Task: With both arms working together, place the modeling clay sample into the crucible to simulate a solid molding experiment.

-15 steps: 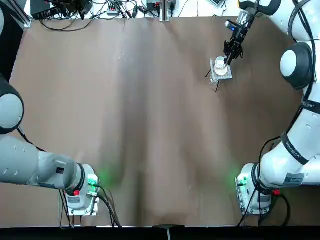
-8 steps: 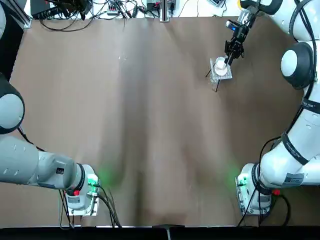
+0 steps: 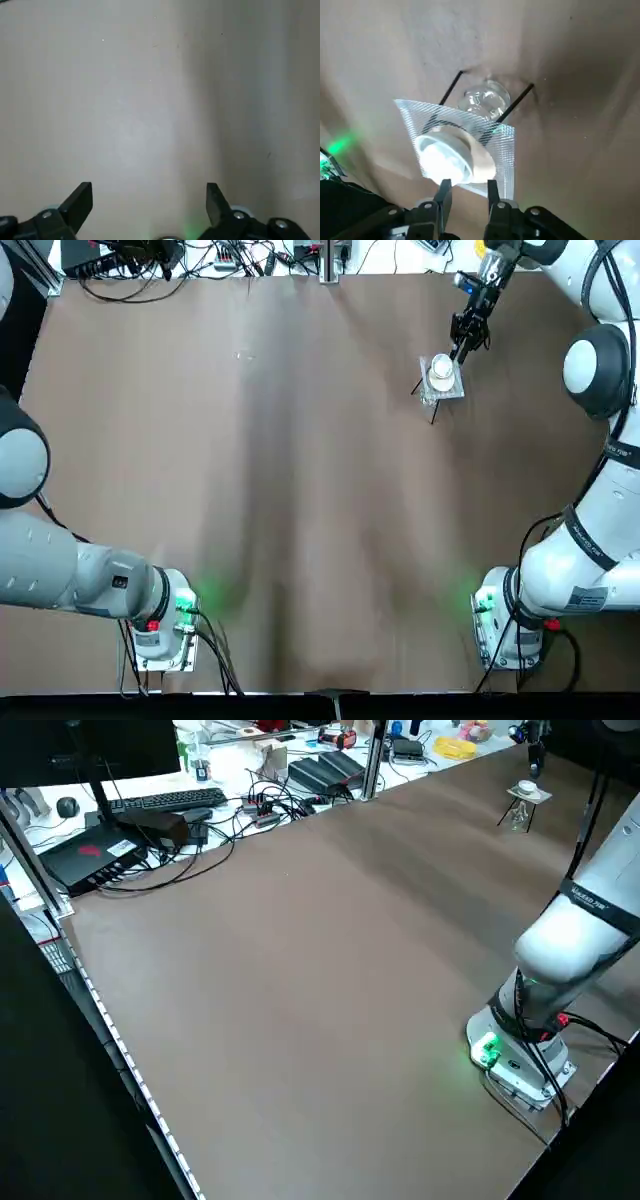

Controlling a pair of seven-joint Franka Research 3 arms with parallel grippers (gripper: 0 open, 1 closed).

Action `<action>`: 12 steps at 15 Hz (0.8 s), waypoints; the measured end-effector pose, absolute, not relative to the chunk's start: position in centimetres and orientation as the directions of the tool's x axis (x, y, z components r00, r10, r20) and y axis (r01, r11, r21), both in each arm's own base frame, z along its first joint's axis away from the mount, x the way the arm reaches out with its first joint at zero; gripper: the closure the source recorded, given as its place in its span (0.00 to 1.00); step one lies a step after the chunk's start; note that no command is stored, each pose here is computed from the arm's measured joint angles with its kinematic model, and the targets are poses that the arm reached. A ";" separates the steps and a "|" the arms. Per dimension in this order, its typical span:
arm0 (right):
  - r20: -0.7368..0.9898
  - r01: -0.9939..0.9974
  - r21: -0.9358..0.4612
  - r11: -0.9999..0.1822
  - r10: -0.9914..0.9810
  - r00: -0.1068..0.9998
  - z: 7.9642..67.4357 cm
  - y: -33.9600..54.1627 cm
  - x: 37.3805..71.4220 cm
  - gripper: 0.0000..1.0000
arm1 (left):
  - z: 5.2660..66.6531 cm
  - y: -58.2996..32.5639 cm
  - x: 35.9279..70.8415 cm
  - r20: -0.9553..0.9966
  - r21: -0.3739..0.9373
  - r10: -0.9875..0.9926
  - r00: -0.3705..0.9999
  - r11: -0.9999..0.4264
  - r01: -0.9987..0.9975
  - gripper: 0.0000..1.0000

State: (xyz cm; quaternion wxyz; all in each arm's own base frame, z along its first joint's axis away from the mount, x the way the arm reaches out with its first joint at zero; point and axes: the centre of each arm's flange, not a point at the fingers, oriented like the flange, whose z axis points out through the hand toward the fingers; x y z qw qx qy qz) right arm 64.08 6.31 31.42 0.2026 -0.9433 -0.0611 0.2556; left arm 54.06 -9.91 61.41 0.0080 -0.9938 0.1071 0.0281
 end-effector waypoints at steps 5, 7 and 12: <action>-0.359 0.087 -0.343 -0.935 0.217 0.908 38.7 5.4 64.5 0.55 | 61.4 -9.9 54.1 -0.057 -0.010 -0.213 0.975 -0.977 -0.213 0.00; -0.314 0.130 -0.279 -0.951 0.219 0.924 42.5 4.8 64.1 0.47 | 61.5 -9.9 54.1 -0.056 -0.011 -0.213 0.975 -0.977 -0.214 0.00; -0.239 0.174 -0.229 -0.958 0.229 0.944 51.6 4.5 61.2 0.04 | 61.5 -9.8 54.1 -0.056 -0.019 -0.213 0.976 -0.977 -0.214 0.00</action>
